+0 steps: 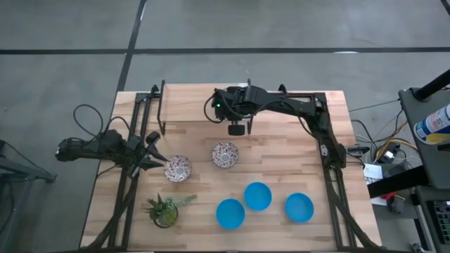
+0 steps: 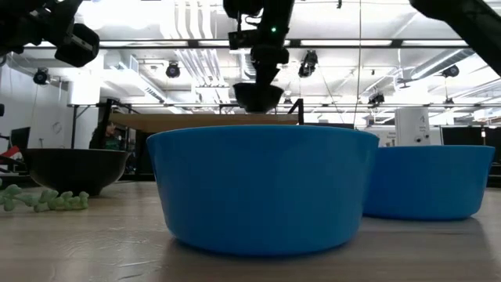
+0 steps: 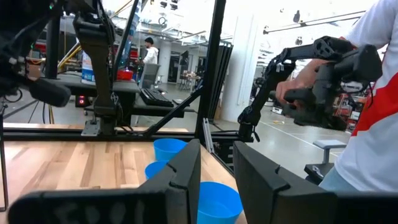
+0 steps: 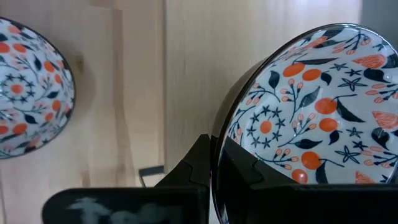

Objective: Pick & Place Mini bowls
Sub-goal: Put the white patterned bowl on the shelf, then stack the white patterned bowl on the white patterned bowl on the shelf

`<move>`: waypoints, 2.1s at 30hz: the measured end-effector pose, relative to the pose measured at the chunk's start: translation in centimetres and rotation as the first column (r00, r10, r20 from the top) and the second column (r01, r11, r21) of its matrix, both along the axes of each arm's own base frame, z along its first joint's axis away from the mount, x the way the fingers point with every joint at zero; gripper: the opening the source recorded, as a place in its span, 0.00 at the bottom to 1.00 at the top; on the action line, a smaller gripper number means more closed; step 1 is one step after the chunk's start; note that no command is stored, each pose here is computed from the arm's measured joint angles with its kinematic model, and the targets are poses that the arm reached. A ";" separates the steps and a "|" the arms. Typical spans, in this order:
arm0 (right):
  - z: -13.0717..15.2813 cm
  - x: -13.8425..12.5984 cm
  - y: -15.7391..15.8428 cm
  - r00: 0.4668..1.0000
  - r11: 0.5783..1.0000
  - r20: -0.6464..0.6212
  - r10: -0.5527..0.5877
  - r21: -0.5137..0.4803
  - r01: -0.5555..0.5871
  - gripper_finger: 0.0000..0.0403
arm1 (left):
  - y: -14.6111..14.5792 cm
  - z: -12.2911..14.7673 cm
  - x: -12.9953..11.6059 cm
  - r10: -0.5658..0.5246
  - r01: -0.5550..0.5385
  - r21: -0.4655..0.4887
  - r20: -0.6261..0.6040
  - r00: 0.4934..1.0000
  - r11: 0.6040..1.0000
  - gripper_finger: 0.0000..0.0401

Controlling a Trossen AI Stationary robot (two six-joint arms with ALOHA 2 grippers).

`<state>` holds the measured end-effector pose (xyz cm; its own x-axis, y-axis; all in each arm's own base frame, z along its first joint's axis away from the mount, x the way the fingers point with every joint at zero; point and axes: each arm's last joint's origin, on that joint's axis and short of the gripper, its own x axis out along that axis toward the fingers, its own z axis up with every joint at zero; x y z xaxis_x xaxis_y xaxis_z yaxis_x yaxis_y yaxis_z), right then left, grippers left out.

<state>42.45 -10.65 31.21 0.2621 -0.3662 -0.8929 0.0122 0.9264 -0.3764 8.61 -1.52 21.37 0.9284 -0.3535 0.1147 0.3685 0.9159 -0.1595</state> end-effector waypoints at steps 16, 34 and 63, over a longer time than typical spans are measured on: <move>-0.5 -0.2 -2.0 0.999 0.999 -0.005 -0.038 0.011 0.038 0.03 | 0.0 0.0 0.0 0.000 0.000 0.000 0.000 1.000 1.000 0.22; -0.6 0.0 -2.1 0.999 0.997 0.036 -0.024 0.081 0.021 0.04 | 0.0 0.0 0.0 0.000 0.000 0.000 0.000 1.000 1.000 0.22; 3.5 -1.1 0.0 0.977 0.991 0.182 -0.113 0.087 0.098 0.37 | 0.0 0.0 0.0 0.000 0.000 0.000 0.000 1.000 1.000 0.22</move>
<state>41.38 -10.63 34.71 0.3901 -0.3326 -0.8586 0.1748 0.9423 -0.2855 8.61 -1.51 21.37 0.9285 -0.3532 0.1143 0.3681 0.9160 -0.1596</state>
